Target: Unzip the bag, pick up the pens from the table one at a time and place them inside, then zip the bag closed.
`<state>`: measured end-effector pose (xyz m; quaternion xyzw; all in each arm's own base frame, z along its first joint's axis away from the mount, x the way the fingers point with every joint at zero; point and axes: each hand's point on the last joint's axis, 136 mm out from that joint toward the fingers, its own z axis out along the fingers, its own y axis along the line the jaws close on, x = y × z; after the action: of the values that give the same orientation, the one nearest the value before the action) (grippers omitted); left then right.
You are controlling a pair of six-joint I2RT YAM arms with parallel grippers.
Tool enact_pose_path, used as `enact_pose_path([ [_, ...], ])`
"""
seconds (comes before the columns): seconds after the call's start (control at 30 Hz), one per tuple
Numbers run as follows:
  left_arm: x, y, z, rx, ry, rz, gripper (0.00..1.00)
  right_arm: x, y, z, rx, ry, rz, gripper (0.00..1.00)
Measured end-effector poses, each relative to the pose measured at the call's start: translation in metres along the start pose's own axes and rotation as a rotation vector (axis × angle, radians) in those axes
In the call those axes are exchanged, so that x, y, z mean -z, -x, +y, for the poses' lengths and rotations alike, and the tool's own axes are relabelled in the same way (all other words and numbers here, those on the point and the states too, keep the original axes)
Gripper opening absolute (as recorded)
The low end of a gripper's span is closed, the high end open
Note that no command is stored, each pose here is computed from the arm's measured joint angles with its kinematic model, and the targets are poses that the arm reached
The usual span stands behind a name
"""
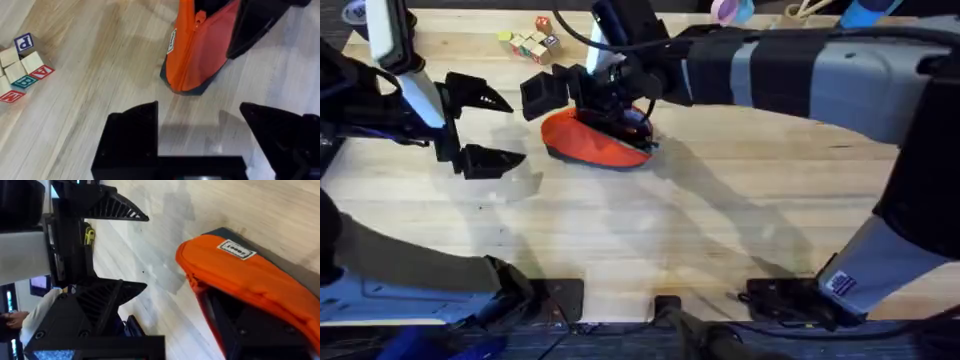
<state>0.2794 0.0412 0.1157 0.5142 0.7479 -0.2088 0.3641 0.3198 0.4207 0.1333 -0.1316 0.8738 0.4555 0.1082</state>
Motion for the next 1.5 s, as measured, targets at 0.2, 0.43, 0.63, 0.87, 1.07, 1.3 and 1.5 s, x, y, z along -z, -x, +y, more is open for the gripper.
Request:
enact_pose_path([
  [0.2,0.0,0.0,0.0,0.0,0.0,0.0,0.994,0.007,0.008,-0.006,-0.004,0.004,-0.012,0.996],
  [0.43,0.0,0.0,0.0,0.0,0.0,0.0,0.994,0.018,0.015,-0.001,-0.002,0.019,-0.03,0.996],
  [0.63,0.0,0.0,0.0,0.0,0.0,0.0,0.993,0.045,0.029,0.025,0.078,0.055,-0.094,0.996],
  [0.87,0.0,0.0,0.0,0.0,0.0,0.0,0.993,0.052,0.031,0.031,0.105,0.059,-0.107,0.996],
  [1.07,0.0,0.0,0.0,0.0,0.0,0.0,0.993,0.052,0.031,0.031,0.184,0.054,-0.109,0.997],
  [1.3,0.0,0.0,0.0,0.0,0.0,0.0,0.993,0.054,0.022,0.012,0.207,-0.055,-0.071,0.996],
  [1.5,0.0,0.0,0.0,0.0,0.0,0.0,0.993,0.062,0.031,0.016,0.366,-0.279,-0.107,0.996],
])
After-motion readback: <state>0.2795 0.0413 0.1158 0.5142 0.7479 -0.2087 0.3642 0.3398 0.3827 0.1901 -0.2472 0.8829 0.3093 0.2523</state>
